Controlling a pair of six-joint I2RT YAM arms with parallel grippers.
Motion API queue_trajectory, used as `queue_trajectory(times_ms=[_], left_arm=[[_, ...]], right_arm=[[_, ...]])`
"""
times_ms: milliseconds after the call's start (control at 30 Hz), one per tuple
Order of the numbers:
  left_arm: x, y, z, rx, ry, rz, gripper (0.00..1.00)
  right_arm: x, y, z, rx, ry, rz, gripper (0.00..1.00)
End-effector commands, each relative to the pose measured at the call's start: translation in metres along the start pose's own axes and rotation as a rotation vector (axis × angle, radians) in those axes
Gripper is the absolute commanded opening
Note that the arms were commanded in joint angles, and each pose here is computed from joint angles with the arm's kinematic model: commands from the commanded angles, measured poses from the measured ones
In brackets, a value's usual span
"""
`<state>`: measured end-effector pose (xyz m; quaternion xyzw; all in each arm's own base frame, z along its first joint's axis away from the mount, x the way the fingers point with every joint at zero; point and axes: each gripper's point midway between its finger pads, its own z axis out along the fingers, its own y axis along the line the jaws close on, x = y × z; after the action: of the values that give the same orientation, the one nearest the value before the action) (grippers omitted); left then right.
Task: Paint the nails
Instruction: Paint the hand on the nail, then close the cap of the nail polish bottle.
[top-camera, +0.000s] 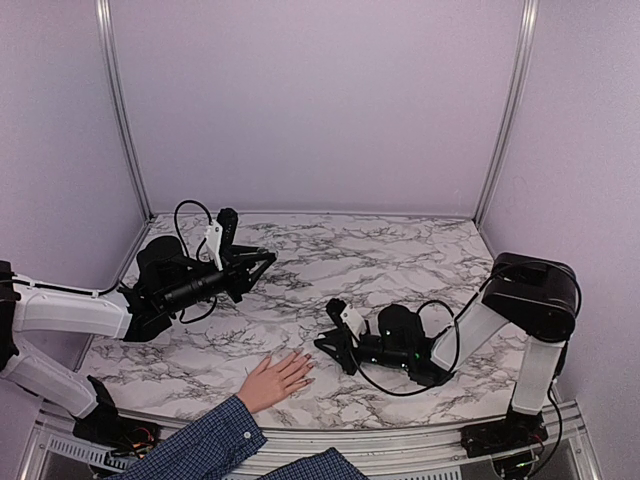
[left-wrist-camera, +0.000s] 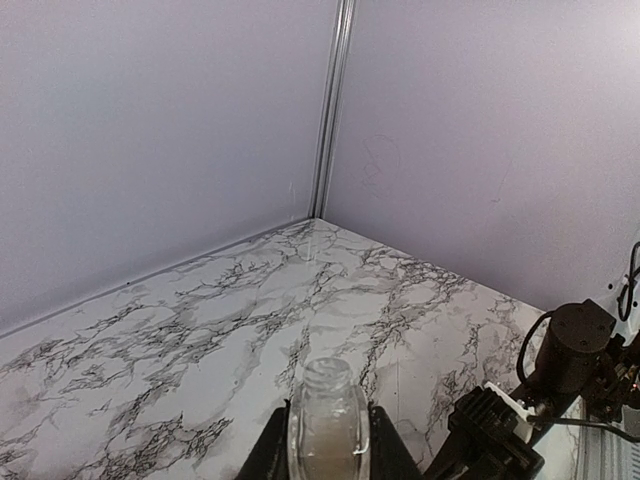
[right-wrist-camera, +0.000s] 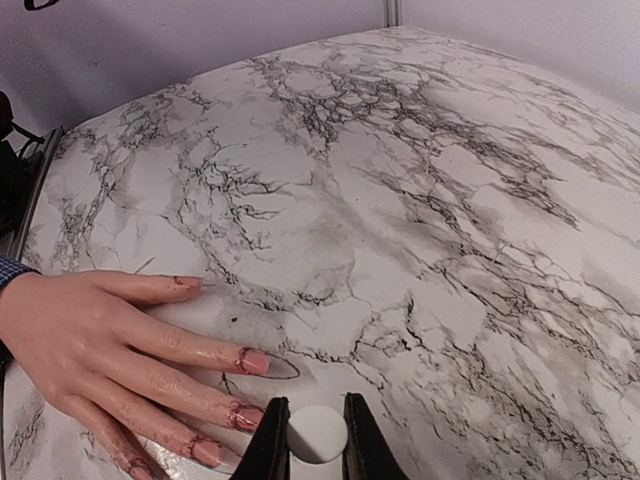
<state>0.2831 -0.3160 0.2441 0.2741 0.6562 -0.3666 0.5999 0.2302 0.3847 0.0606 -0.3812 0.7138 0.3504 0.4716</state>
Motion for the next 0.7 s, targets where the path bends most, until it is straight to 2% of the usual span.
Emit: queue_trajectory(times_ms=[0,333,667], left_arm=[[-0.011,0.001,-0.001,-0.003,-0.046,0.017,0.00],[-0.016,-0.009,-0.001,0.053,-0.053,0.019,0.00],[-0.023,-0.022,-0.001,0.106,-0.063,0.020,0.00]], right_arm=[[-0.020,-0.008,-0.004,0.027,-0.057,0.000,0.00],[-0.048,-0.011,-0.025,0.020,-0.133,-0.032,0.00],[-0.113,-0.007,-0.056,0.038,-0.221,-0.105,0.00]])
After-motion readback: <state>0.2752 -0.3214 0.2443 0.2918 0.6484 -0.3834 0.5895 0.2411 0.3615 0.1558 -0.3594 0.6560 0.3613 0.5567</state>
